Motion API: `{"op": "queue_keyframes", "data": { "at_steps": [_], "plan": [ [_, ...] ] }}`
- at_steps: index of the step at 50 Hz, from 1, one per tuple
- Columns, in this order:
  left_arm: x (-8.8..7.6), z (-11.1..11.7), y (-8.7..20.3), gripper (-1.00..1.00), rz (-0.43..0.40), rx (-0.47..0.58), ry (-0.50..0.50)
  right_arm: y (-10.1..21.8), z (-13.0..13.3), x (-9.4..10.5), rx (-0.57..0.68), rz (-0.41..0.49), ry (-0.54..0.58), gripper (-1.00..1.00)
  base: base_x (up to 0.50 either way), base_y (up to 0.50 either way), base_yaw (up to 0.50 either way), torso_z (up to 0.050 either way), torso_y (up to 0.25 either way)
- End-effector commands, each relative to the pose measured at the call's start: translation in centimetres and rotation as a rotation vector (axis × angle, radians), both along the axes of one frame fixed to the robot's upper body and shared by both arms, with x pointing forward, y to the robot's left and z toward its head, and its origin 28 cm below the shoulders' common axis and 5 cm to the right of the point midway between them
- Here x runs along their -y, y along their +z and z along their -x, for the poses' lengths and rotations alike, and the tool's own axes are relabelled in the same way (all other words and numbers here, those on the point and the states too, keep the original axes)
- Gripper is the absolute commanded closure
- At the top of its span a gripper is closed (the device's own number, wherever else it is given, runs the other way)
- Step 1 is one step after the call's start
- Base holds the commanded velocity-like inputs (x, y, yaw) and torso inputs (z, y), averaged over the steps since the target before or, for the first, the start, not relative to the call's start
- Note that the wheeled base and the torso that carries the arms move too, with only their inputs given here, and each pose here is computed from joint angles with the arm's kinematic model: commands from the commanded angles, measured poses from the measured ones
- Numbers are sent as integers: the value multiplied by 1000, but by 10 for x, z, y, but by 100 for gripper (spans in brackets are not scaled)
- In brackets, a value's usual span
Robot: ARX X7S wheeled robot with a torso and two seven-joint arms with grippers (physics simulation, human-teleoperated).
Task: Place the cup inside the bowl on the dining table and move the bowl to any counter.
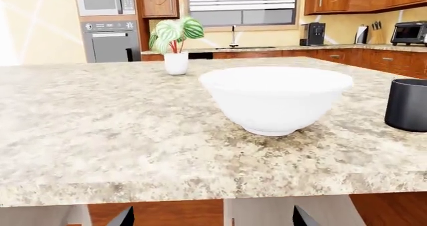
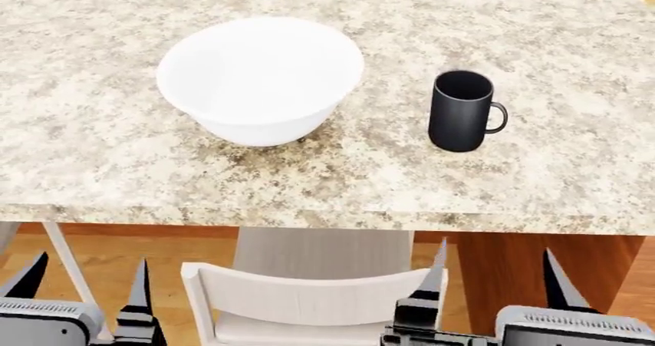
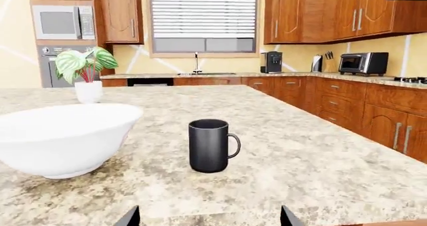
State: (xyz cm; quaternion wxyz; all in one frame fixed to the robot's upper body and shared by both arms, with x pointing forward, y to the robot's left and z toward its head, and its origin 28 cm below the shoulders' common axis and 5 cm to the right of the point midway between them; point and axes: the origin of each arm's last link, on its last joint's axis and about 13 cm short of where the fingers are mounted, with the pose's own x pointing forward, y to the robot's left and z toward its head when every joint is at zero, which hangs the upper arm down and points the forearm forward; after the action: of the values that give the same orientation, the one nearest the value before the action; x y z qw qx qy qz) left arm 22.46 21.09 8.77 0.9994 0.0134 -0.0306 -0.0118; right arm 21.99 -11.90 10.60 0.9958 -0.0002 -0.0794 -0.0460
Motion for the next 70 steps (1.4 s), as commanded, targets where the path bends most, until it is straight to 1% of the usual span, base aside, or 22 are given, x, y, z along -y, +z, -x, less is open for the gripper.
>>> {"op": "queue_keyframes", "data": {
  "at_steps": [1,4,5,6,9,11,15,18,20,25,28,37,41,42,46,57,59,61,66,70],
  "plan": [
    [-15,-7,71,-100,-43,21,-44,88,3,21,71,114,-15,-100,0,0,0,0,0],
    [-23,-13,90,-100,-69,50,-30,109,-1,30,73,122,-19,-100,0,0,0,0,0],
    [-23,-14,93,-100,-63,48,-32,112,-1,31,76,124,-19,-100,0,0,0,0,0],
    [-28,-15,99,-100,-52,51,-26,119,-2,35,73,126,-22,-100,0,0,0,0,0],
    [-35,-20,114,-100,-75,69,10,132,-3,40,70,129,-23,-100,0,0,0,0,0],
    [-43,-23,123,-100,-76,74,31,143,-4,45,68,133,-28,-100,0,0,0,0,0],
    [-50,-25,135,-100,-83,79,53,153,-3,52,66,132,-40,-100,0,0,0,0,0],
    [-55,-26,137,-100,-88,69,56,160,0,56,54,149,-48,-100,0,0,0,0,0],
    [-51,-26,136,-100,-90,66,51,164,2,58,61,146,-52,-100,0,0,0,0,0],
    [-53,-25,138,-100,-92,66,45,171,7,64,61,148,-73,-100,123,128,0,0,0],
    [-53,-25,138,-100,-92,67,47,170,8,65,59,158,-75,-100,336,233,0,0,0],
    [-54,-23,135,-100,-89,58,51,167,11,68,37,127,-67,-100,418,258,0,0,0],
    [-54,-23,132,-100,-81,52,47,167,12,70,32,130,-65,-100,422,257,0,0,0],
    [-51,-24,132,-100,-81,52,47,167,13,70,32,131,-65,-100,422,258,0,0,0],
    [-50,-23,132,-100,-82,53,46,166,13,69,29,127,-60,-100,424,258,0,0,0],
    [-55,-21,135,-100,-84,54,37,165,15,69,21,129,-39,-100,428,216,0,0,1],
    [-51,-22,135,-100,-84,55,36,164,15,69,19,126,-37,-100,457,108,0,0,0],
    [-52,-21,135,-100,-85,54,36,163,15,69,19,122,-34,-100,461,102,0,0,0],
    [-48,-22,136,-100,-87,55,29,163,14,68,19,122,-25,-100,460,73,0,0,0],
    [-48,-22,135,-100,-86,54,27,162,14,68,17,119,-21,-100,460,1,0,0,3]
  ]
}}
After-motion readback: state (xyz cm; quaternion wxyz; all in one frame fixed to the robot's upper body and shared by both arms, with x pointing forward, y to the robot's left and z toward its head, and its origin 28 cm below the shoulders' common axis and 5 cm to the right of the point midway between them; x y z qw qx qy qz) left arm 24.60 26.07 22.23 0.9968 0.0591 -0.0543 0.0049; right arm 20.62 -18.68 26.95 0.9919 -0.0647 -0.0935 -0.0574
